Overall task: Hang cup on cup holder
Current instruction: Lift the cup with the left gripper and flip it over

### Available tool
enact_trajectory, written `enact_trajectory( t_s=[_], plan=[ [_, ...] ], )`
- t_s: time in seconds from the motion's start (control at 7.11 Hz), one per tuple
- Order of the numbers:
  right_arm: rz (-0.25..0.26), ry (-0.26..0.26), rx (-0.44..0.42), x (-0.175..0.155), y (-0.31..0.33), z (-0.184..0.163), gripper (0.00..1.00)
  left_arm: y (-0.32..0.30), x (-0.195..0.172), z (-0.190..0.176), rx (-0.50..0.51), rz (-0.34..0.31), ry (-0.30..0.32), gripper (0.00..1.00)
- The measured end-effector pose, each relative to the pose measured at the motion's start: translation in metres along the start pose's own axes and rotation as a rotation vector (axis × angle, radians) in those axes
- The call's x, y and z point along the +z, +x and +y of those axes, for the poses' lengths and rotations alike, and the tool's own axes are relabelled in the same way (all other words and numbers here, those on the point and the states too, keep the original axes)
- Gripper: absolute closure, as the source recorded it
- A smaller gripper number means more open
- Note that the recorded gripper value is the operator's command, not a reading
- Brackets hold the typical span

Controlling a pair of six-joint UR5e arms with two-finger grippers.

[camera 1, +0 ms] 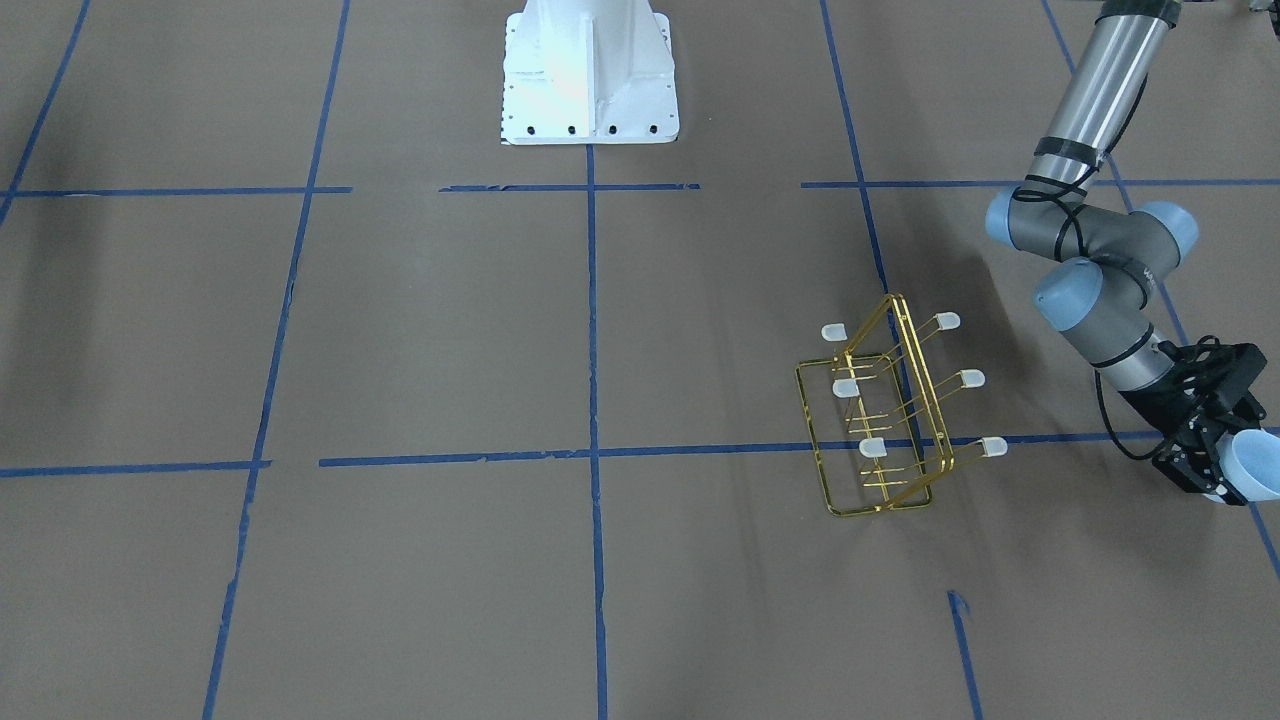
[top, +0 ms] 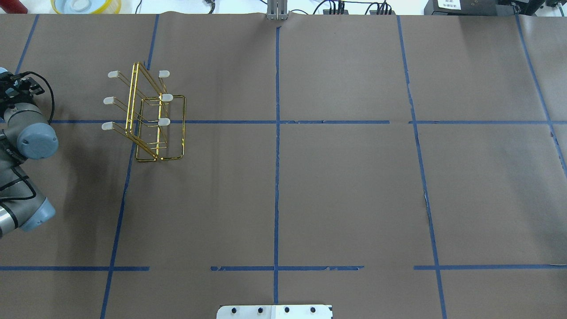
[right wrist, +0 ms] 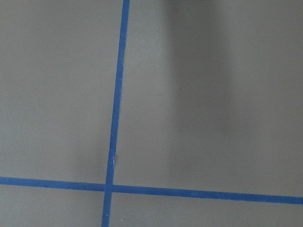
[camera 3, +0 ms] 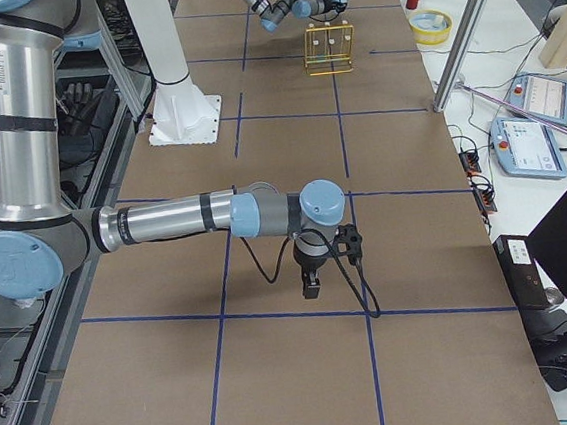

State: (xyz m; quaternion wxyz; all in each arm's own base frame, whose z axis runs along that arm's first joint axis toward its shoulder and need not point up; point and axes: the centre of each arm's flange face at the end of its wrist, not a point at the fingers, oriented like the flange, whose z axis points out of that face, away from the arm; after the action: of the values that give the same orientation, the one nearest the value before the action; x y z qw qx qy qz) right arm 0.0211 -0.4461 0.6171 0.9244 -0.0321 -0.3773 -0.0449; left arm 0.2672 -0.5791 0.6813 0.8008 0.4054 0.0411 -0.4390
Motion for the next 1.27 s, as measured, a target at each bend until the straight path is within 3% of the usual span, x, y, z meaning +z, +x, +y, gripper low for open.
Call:
enact_trajectory(
  t_s=[0.28,0.42,0.7,1.27],
  plan=[
    [0.000,0.000,0.000,0.000,0.000,0.000,0.00,0.011,-0.005,-0.048,-0.013,0.024,-0.002,0.91],
    [0.000,0.000,0.000,0.000,0.000,0.000,0.00,0.018,-0.013,-0.085,-0.032,0.055,-0.027,1.00],
    [0.000,0.000,0.000,0.000,0.000,0.000,0.00,0.024,-0.042,-0.151,-0.085,0.146,-0.096,1.00],
    [0.000,0.000,0.000,0.000,0.000,0.000,0.00,-0.017,-0.128,-0.213,-0.297,0.450,-0.232,1.00]
  ],
)
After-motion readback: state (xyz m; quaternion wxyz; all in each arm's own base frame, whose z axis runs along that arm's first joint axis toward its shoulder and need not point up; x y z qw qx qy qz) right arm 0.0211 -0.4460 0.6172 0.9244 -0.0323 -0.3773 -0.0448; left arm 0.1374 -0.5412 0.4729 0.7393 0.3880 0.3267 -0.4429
